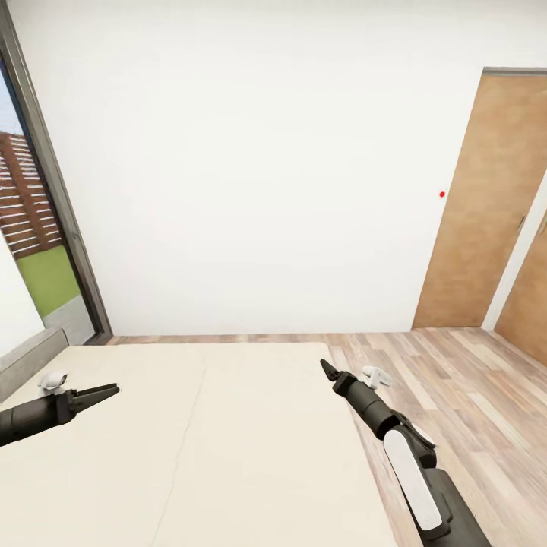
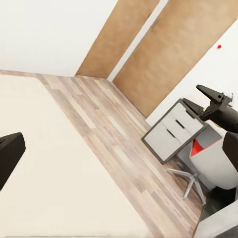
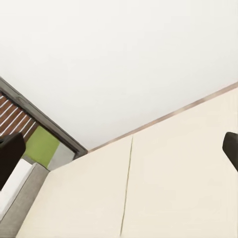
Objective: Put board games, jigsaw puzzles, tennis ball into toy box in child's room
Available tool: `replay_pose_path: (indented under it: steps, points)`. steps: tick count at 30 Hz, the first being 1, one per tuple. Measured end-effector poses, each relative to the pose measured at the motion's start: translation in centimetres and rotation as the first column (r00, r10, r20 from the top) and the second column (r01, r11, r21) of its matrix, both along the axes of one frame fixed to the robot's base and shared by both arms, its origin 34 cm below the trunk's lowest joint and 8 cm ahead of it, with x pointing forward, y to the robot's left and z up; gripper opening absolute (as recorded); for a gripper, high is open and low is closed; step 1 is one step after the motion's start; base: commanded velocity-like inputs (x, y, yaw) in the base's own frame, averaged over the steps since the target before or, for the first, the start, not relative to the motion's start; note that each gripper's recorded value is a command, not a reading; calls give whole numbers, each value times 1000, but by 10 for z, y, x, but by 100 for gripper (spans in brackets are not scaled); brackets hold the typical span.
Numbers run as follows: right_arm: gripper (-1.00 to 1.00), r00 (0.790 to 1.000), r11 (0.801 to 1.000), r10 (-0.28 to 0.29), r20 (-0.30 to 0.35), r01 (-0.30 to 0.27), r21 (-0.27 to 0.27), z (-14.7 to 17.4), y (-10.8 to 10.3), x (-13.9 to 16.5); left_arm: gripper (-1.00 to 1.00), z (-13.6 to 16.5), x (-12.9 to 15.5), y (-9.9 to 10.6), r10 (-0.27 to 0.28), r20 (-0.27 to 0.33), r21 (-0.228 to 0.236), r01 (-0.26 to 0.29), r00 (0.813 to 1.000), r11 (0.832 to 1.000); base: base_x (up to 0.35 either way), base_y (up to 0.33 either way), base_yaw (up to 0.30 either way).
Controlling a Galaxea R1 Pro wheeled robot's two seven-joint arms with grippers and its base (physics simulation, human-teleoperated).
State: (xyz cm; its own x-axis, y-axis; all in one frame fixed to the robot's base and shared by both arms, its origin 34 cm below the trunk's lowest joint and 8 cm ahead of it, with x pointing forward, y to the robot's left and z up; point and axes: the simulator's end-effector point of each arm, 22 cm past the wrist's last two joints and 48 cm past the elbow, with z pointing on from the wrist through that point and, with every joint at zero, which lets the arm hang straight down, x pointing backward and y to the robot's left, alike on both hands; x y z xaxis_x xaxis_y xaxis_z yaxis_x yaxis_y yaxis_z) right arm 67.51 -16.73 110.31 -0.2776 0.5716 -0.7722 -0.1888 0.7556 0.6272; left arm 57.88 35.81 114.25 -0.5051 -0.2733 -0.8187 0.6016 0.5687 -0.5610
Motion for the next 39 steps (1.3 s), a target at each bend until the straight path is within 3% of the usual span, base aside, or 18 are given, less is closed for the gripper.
replay_pose_path:
  steps: [39]
  points:
    - [100, 1000, 1000, -1, 0, 1, -1, 0, 0, 0, 100, -1, 0, 0, 1, -1, 1, -1, 1000, 1000, -1, 283, 4]
